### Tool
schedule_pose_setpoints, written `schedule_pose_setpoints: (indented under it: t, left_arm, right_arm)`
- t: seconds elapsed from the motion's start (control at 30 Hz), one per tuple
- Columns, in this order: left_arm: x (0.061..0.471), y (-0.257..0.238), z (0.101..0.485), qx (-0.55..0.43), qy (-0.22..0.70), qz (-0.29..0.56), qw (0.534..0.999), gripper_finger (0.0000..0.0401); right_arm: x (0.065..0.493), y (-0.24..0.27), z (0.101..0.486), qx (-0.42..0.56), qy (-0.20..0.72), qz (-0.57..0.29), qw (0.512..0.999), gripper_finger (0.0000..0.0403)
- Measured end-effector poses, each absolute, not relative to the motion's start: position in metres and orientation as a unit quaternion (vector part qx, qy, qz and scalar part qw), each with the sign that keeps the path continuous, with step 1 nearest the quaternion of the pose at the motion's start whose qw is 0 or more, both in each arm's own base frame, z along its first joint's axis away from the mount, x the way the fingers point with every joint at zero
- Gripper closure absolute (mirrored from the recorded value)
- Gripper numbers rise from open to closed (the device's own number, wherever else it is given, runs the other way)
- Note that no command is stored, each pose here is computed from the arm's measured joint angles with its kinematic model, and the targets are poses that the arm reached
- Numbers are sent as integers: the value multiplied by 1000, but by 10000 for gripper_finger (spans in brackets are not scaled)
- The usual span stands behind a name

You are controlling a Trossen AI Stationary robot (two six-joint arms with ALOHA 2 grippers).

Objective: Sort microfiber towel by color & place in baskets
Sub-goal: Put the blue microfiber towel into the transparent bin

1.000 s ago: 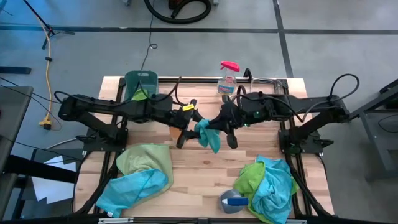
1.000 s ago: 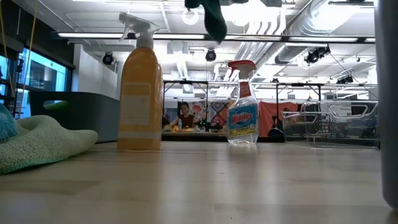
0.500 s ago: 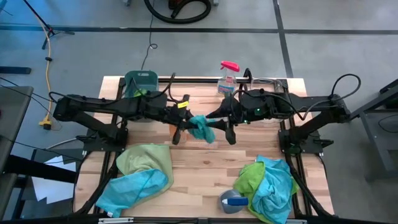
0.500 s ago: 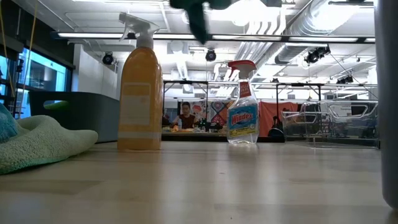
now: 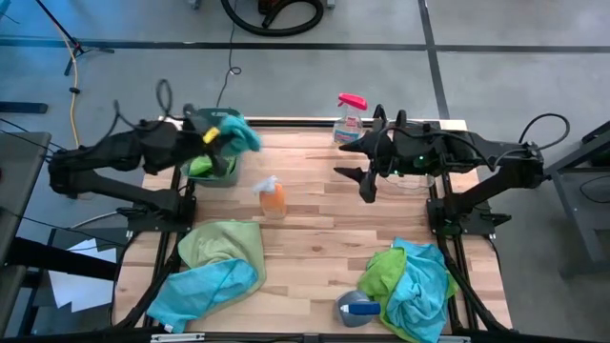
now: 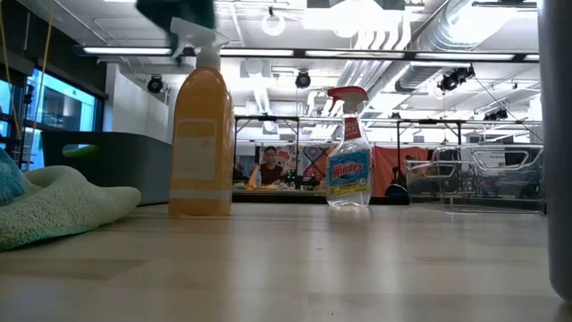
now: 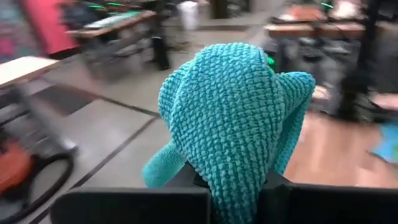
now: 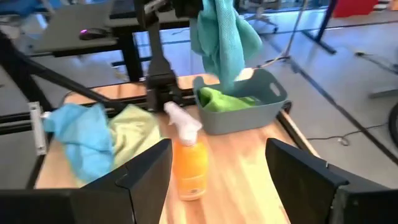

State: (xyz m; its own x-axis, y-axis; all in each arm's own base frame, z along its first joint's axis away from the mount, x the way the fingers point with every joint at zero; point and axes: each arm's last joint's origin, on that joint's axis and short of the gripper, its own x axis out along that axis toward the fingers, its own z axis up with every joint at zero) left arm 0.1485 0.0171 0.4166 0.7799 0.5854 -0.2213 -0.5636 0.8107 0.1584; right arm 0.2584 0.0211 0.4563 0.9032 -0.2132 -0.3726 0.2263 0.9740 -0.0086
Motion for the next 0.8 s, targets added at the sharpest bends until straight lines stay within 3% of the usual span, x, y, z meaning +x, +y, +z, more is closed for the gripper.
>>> schedule_pose_setpoints:
  t: [0.17,0.3,0.8]
  left_arm:
    - [139,18,420,25,116,320,940,400]
    - [157,17,419,19,108,292,950,401]
    - [284,5,383,22,85,90,992,401]
  right_arm:
    - [258,21,455,4,197,-118,973,147]
    - [257,20,454,13,200,-120,972,147]
    - [296,14,448,41,157,-62,985,146]
